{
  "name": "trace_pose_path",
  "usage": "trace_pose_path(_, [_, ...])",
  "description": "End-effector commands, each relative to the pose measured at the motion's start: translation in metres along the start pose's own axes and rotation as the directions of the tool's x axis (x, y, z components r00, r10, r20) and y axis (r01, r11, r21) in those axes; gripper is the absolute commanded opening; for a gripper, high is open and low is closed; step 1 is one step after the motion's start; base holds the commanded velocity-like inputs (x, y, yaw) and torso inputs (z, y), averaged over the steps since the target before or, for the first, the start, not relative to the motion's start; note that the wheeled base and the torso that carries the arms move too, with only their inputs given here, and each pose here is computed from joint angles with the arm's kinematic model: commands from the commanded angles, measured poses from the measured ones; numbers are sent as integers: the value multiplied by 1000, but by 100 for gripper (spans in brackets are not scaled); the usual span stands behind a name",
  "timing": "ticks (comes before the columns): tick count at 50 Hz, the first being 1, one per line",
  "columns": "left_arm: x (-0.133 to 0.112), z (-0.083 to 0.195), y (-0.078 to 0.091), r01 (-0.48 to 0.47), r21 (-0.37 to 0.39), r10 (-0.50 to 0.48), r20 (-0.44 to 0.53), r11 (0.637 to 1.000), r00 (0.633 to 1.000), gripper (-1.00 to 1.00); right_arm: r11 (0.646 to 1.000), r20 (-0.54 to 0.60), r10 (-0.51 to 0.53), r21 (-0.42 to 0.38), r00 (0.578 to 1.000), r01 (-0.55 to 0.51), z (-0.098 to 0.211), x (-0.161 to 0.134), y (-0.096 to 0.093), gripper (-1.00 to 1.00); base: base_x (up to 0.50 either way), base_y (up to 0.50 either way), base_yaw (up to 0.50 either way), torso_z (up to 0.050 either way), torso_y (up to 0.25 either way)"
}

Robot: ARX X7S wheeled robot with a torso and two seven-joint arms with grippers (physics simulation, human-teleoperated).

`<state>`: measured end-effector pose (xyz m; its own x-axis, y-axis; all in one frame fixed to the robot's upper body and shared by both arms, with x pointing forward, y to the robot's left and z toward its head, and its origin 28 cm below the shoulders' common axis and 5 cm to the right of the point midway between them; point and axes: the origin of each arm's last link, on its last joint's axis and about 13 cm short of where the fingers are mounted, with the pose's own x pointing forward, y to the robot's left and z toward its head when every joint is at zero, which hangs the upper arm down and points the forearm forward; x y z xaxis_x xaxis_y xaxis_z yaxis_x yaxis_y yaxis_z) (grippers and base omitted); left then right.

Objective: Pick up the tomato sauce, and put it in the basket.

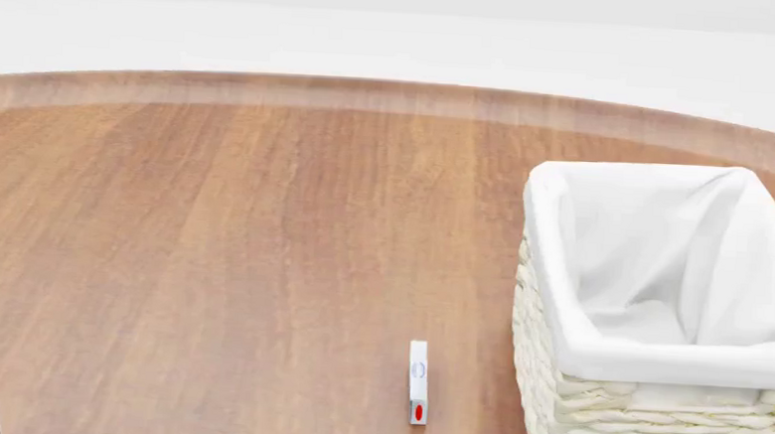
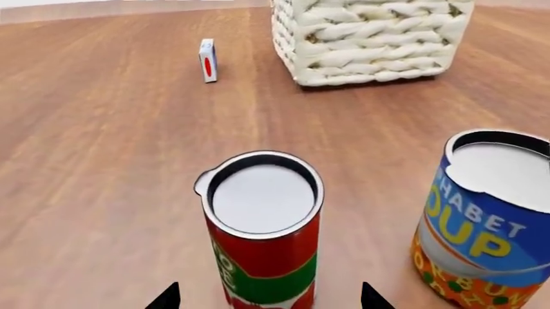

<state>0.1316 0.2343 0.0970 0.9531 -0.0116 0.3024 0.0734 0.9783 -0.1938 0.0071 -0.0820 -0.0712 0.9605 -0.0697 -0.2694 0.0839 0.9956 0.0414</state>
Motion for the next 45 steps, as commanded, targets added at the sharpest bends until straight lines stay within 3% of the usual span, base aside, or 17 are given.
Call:
trace_pose_path(1, [-1, -1, 1, -6, -1, 6, -4, 1000, 1000, 100, 1000, -25, 15, -1, 1000, -15, -4, 14, 0, 100, 0, 0, 0, 0, 0])
trace_pose_path(33, [-2, -2, 5, -17, 3, 17, -3, 1000, 1000, 100, 998, -74, 55, 16, 996, -54, -5, 38, -4, 100, 0, 0, 0, 0, 0])
trace_pose_path(34, [-2, -2, 5, -18, 3, 18, -3, 1000, 1000, 100, 997, -73, 70, 36, 995, -67, -5, 38, -4, -100, 0, 0, 0, 0, 0])
trace_pose_path(45, [-3, -3, 5, -19, 5, 19, -5, 1000, 1000, 100, 996, -65, 89, 33, 994, -87, 1, 35, -3, -100, 0, 0, 0, 0, 0])
